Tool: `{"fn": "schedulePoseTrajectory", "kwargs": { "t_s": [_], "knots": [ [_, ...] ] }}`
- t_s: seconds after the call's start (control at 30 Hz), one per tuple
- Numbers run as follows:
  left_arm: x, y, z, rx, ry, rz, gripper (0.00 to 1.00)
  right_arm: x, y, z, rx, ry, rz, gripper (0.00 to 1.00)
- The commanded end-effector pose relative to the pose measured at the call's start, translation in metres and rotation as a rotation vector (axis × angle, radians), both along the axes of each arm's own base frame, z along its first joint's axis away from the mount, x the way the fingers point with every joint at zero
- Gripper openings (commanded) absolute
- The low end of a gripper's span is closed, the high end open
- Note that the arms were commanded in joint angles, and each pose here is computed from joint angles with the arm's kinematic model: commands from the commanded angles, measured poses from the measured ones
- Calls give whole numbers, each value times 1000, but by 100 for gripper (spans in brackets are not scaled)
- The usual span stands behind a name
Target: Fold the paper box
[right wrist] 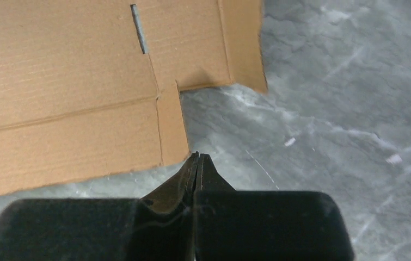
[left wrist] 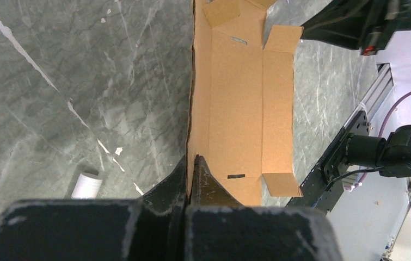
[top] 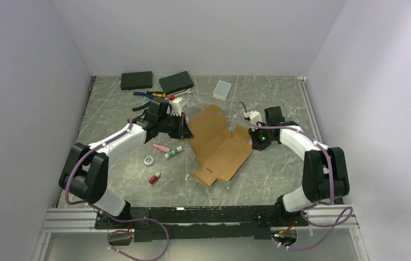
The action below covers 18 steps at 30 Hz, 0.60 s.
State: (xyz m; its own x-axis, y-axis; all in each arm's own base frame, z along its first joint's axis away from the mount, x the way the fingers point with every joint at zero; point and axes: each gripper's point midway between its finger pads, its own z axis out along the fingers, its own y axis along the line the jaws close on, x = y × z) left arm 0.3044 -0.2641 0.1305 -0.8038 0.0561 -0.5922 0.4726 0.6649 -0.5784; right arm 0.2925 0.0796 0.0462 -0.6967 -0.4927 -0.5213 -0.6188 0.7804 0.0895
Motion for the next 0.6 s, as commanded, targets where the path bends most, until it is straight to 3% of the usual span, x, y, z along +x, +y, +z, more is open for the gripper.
{"fn": "schedulePoseTrajectory", "kwargs": {
  "t_s": [0.0,0.23,0.57],
  "knots": [
    [4,-7,24,-58,-61,-20,0,22,9,-2,-44,-42,-19,0],
    [3,-9,23,-70,-56,-31,0,13,48,7,-4,-106,132,0],
    [4,-9,24,-65,-60,-34,0,-13,46,-14,-150,-65,301,0]
  ]
}}
